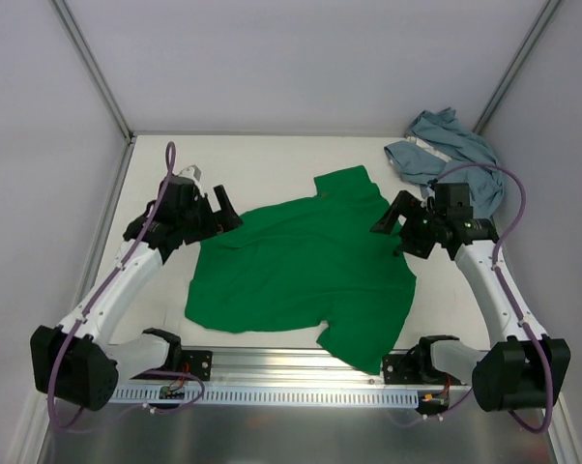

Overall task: Fold and stack the t-shirts
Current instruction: Flatten out the tshirt

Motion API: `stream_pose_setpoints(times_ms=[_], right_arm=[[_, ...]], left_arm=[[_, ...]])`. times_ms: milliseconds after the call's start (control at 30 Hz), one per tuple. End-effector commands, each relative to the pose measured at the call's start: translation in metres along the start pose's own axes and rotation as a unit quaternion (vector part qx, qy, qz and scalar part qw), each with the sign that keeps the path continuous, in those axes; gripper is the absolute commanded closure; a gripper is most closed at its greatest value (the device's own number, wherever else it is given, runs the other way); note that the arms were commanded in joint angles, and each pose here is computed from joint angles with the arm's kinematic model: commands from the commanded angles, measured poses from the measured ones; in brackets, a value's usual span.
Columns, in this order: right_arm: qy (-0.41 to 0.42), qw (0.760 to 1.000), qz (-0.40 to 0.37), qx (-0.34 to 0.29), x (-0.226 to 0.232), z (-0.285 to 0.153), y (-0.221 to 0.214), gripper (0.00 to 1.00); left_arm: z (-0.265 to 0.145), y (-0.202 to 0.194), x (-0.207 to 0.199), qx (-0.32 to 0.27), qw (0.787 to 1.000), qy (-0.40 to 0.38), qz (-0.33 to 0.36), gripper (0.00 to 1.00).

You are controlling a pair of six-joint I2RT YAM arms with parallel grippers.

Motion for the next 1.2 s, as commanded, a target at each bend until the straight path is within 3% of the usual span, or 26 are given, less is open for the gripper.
stream_pose_setpoints(times_ms=[0,33,67,267,600,1000,1167], right_arm=[[-0.006,1.000,-0.014,0.006,0.006,-0.017,0.006,0.00],[-0.007,1.000,-0.021,0.001,0.007,-0.022,0.007,0.01],[-0.008,1.000,-0.024,-0.001,0.006,-0.024,0.007,0.00],[-0.021,0.999,-0.025,-0.004,-0.006,-0.030,-0.001,0.00],[-0.021,1.000,-0.020,0.005,-0.013,-0.025,-0.009,0.01],[-0.020,1.000,-0.017,0.009,-0.016,-0.024,-0.015,0.01],[-0.021,1.000,-0.015,0.011,-0.018,-0.023,-0.018,0.01]], left_arm=[[0.025,0.025,0.034,0.001,0.997,0.073,0.014,0.01],[0.029,0.041,0.052,-0.009,0.996,0.084,-0.019,0.01],[0.041,0.038,0.062,0.018,0.996,0.083,-0.039,0.01],[0.065,0.043,0.115,0.056,0.987,0.112,-0.102,0.01],[0.087,0.041,0.118,0.082,0.983,0.079,-0.142,0.03],[0.113,0.043,0.126,0.064,0.981,0.069,-0.167,0.05],[0.126,0.040,0.127,0.063,0.979,0.051,-0.185,0.12]])
Point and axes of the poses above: each gripper's point midway between its finger pads, its own z axis out along the fingers, its own x axis along the line the jaws close on, y = z × x, the point moved 4 cm from there along -z, back along the fingers, and after that the axes turned 8 degrees about -z, right-handed, at the moved point
